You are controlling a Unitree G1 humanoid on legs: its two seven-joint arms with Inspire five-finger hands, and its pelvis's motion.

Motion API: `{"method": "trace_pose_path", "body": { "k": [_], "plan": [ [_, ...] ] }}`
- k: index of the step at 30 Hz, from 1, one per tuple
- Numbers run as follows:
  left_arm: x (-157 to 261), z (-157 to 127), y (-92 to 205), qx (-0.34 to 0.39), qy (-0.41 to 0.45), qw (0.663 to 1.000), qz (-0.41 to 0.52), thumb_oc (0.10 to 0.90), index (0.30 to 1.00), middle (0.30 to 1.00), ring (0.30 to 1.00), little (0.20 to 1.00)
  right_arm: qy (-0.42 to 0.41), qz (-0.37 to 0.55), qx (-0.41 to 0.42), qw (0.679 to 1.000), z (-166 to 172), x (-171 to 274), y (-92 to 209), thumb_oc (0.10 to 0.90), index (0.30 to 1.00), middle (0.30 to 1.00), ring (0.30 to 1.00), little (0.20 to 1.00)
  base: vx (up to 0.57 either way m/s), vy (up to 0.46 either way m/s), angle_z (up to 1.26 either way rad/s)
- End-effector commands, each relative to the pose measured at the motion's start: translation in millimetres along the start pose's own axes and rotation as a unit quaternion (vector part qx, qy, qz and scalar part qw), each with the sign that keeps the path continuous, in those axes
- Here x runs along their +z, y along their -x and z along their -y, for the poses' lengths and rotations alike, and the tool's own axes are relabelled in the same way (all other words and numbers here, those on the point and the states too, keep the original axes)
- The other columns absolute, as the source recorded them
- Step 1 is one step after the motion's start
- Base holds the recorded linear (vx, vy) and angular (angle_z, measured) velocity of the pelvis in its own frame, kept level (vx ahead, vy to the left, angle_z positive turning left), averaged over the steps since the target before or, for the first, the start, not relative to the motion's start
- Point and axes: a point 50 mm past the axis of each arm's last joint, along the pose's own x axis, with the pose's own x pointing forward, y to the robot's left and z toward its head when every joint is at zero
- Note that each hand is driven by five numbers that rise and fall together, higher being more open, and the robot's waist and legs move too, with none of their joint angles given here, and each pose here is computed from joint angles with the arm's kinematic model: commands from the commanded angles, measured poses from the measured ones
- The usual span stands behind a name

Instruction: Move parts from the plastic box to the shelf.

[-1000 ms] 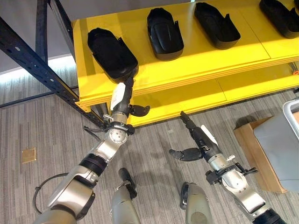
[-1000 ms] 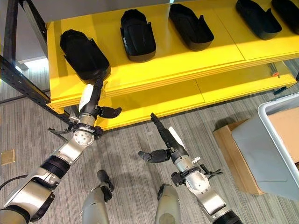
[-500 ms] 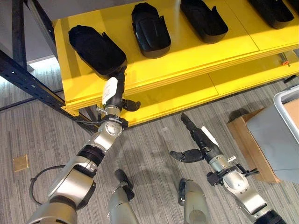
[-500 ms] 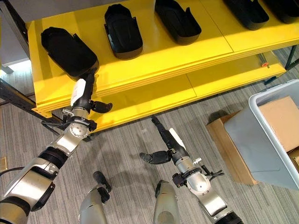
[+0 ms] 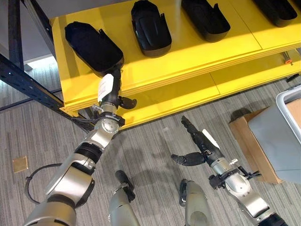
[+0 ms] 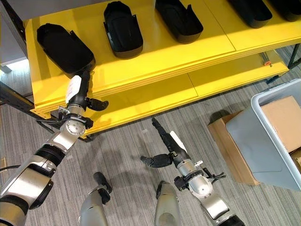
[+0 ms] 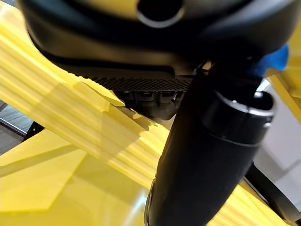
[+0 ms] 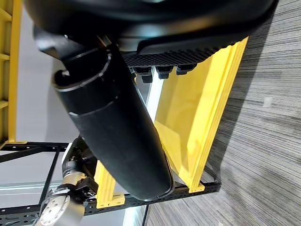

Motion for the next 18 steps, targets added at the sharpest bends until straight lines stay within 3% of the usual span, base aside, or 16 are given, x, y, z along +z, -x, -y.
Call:
{"method": "trace_pose_path", "body": {
  "k": [1,18],
  "plan": [
    [30,-60,-29,0.105,0.006,0.993,0.057,0.9,1.0,1.0,1.0,1.0,-0.006,0.145,-0.027,0.989,19,51,-7,0.9,1.0,1.0,1.0,1.0,0.0,0.0,0.0],
    [1,-78,-20,0.12,-0.033,0.992,0.028,0.9,1.0,1.0,1.0,1.0,-0.002,0.143,-0.029,0.989,22,50,-5,0.9,1.0,1.0,1.0,1.0,0.0,0.0,0.0]
  ]
}}
